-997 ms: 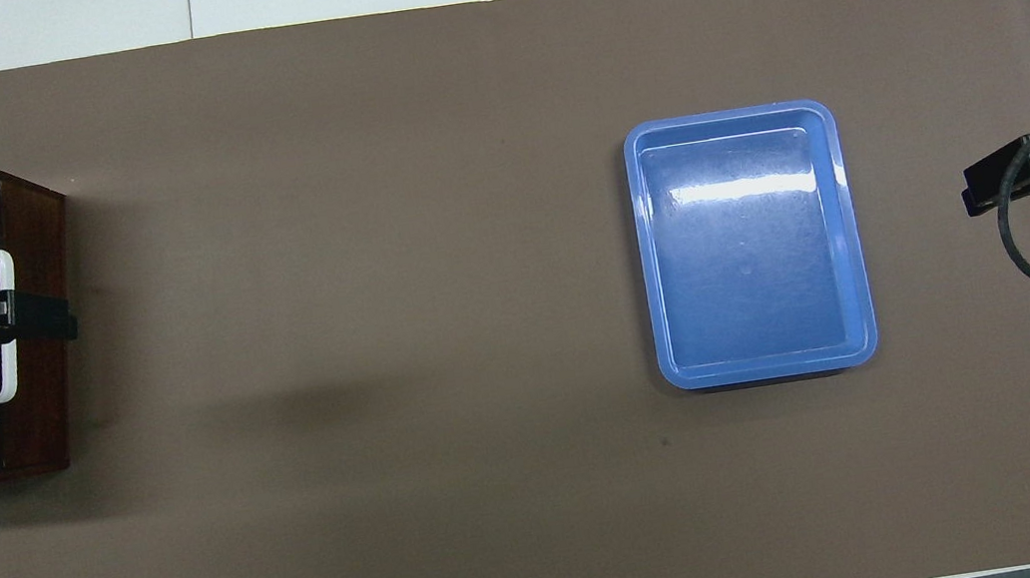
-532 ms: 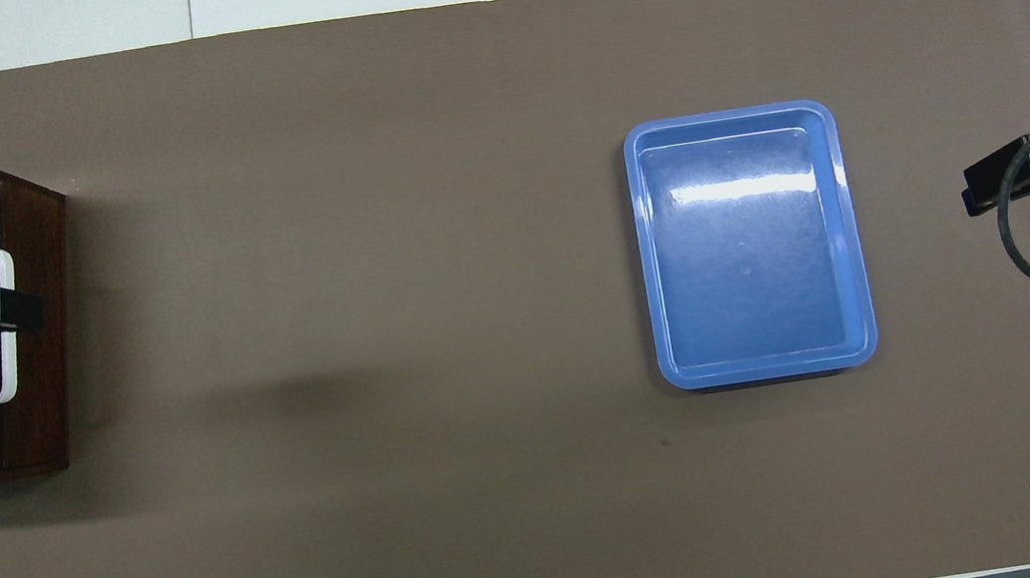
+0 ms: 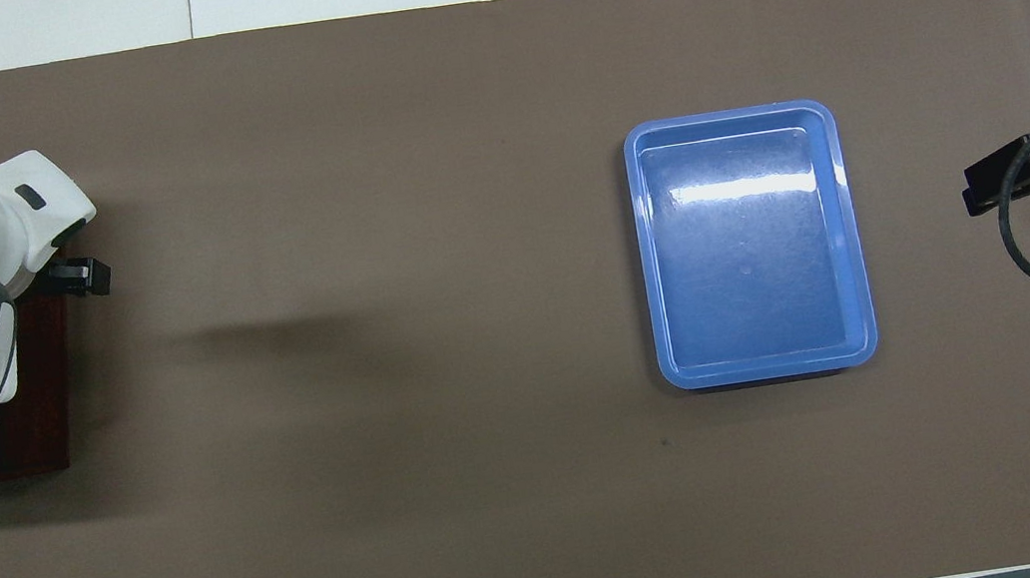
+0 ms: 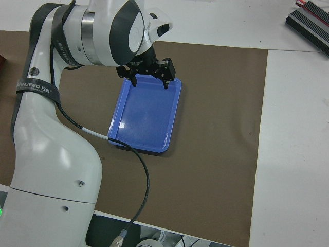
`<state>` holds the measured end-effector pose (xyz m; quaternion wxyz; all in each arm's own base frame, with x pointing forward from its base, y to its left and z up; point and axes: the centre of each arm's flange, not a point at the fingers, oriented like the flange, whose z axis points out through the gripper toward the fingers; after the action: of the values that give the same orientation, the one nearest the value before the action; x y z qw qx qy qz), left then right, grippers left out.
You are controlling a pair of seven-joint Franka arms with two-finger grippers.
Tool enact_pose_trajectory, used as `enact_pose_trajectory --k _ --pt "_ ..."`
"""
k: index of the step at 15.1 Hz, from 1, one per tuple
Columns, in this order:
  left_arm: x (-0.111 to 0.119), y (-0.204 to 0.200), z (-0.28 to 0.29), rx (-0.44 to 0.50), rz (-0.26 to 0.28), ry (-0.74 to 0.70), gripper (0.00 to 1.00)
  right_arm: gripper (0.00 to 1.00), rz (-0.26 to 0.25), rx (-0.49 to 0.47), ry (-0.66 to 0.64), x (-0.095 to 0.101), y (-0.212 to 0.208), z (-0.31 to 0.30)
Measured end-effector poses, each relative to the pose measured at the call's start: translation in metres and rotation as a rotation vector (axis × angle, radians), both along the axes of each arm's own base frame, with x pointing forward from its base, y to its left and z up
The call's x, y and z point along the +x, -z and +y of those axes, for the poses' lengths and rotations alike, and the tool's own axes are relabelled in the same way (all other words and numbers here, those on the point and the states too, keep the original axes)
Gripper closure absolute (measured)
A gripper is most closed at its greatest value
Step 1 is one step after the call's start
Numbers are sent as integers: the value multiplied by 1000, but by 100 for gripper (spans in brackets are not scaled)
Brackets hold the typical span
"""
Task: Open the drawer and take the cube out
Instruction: 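Grasp the white drawer handle with the left gripper and pull it open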
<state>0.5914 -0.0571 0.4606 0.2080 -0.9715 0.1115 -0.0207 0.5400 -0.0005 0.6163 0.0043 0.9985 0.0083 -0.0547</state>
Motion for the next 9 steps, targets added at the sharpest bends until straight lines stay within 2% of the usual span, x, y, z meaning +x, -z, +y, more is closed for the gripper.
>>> enact_pose_trajectory --k 9 --pt "8 46 54 -13 -43 -18 0 0 0 0 1 0 0 0"
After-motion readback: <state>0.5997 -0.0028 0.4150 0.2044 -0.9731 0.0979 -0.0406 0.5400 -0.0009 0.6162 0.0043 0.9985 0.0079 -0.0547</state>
